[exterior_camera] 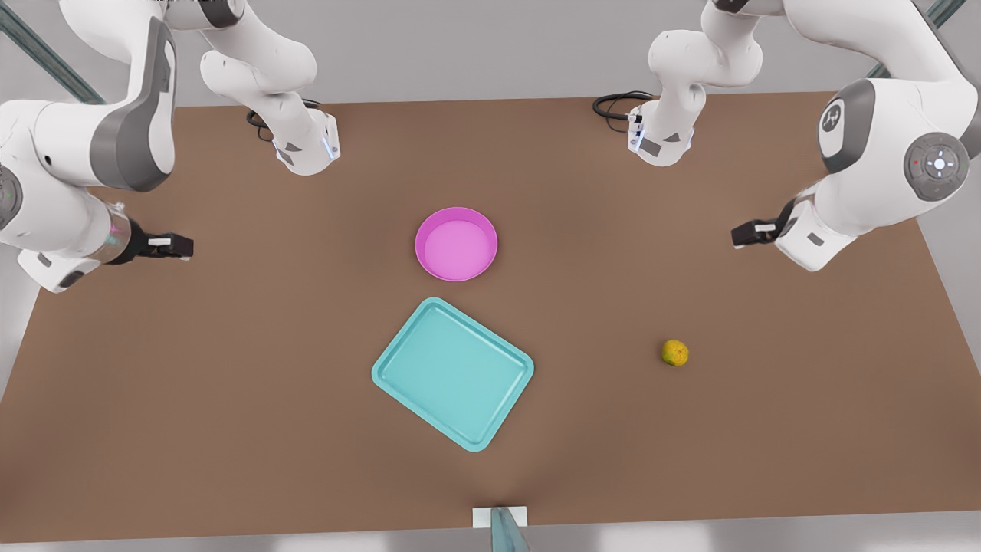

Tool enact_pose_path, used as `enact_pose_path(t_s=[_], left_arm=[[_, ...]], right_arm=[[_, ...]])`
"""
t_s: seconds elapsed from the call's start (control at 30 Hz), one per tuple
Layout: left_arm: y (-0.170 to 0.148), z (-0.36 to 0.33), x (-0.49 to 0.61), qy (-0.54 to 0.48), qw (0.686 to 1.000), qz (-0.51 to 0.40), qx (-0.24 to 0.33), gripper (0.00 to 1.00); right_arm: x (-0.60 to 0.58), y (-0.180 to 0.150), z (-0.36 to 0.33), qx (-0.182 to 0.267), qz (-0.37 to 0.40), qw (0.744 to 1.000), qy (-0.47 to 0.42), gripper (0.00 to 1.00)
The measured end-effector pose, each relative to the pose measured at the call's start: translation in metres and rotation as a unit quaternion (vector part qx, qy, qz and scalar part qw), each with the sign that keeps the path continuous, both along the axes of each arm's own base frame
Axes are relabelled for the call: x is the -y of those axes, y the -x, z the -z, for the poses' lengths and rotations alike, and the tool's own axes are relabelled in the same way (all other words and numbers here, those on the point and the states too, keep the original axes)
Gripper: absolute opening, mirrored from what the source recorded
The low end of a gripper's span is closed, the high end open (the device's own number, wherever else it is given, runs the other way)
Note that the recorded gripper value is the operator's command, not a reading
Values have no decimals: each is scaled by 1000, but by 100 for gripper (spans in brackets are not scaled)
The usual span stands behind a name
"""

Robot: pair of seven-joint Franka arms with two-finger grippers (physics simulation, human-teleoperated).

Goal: Place the orange on the plate with the left arm and the plate on the tray with the right arm

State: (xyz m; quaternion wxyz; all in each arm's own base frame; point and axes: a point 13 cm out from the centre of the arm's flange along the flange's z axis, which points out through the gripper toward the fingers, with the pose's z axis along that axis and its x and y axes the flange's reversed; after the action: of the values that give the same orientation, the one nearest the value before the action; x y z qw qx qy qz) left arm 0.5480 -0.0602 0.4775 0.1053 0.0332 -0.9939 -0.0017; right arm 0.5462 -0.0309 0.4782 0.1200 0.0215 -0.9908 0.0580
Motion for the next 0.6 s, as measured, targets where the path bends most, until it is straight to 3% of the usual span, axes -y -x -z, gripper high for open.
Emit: enact_pose_path(t_s=[0.1,0.23,0.3,0.43,0.6], left_arm=[[-13,26,2,-4,1000,-6,-11,100],[-44,200,48,-9,993,11,-118,100],[-34,272,55,0,990,1,-141,100],[-39,354,49,5,995,-8,-103,100],[-71,375,15,-1,1000,-6,-31,100]], right_arm=[[0,-7,2,8,-5,1000,0,100],[-1,-11,7,10,-10,1000,-1,100],[-2,-13,9,9,-12,1000,-1,100],[-2,-14,12,8,-14,1000,-1,100],[-3,-14,14,6,-18,1000,-2,100]])
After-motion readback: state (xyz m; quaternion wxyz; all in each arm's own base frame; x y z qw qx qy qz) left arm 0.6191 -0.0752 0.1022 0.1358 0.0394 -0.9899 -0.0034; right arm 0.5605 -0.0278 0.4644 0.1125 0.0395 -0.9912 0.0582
